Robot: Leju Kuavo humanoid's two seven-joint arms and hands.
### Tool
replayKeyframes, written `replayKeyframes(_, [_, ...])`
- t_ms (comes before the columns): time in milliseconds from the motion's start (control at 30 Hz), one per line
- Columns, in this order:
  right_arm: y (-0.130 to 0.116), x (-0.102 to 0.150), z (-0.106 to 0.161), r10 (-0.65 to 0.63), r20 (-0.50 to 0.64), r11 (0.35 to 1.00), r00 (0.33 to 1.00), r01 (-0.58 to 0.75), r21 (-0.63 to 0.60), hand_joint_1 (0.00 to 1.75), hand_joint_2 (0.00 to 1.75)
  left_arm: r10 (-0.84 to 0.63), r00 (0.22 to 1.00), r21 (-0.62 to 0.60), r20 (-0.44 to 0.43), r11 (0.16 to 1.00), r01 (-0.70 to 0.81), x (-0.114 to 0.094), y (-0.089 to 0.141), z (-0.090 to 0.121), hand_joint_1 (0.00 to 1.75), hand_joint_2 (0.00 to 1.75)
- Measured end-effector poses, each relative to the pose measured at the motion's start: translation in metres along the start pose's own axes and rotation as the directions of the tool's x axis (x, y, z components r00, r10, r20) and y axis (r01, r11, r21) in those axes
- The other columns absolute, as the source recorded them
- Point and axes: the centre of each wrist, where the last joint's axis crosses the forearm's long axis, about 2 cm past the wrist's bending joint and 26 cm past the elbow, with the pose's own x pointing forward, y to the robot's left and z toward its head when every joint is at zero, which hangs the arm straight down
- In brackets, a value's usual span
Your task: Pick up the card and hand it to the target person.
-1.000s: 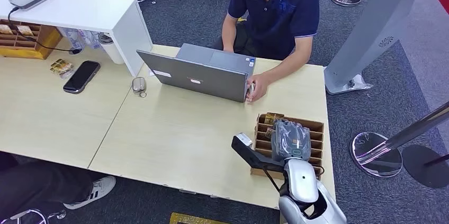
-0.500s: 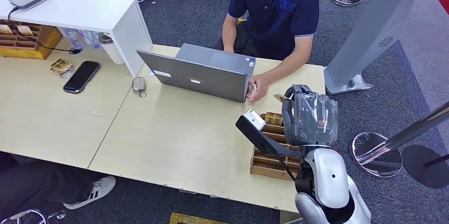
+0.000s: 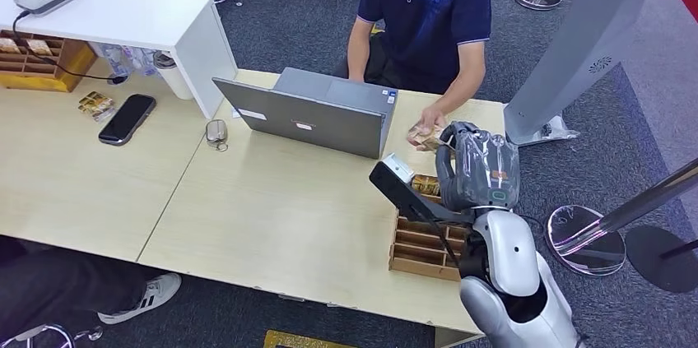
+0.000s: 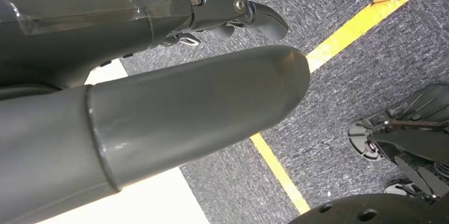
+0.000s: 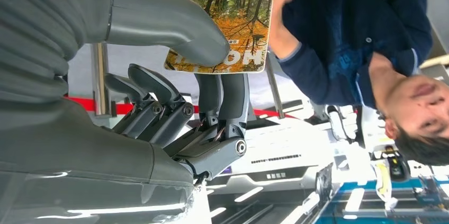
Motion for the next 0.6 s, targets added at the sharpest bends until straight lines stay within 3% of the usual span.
replayKeyframes(600, [0.027,-0.020,-0.012,0.038,-0.087,0.996,0.995,-0.031,0.080,1.75,1.75,-0.014,1.000,-0.005,0.003,1.000,0.014,0.001,-0.001,0.000,0.00,0.00])
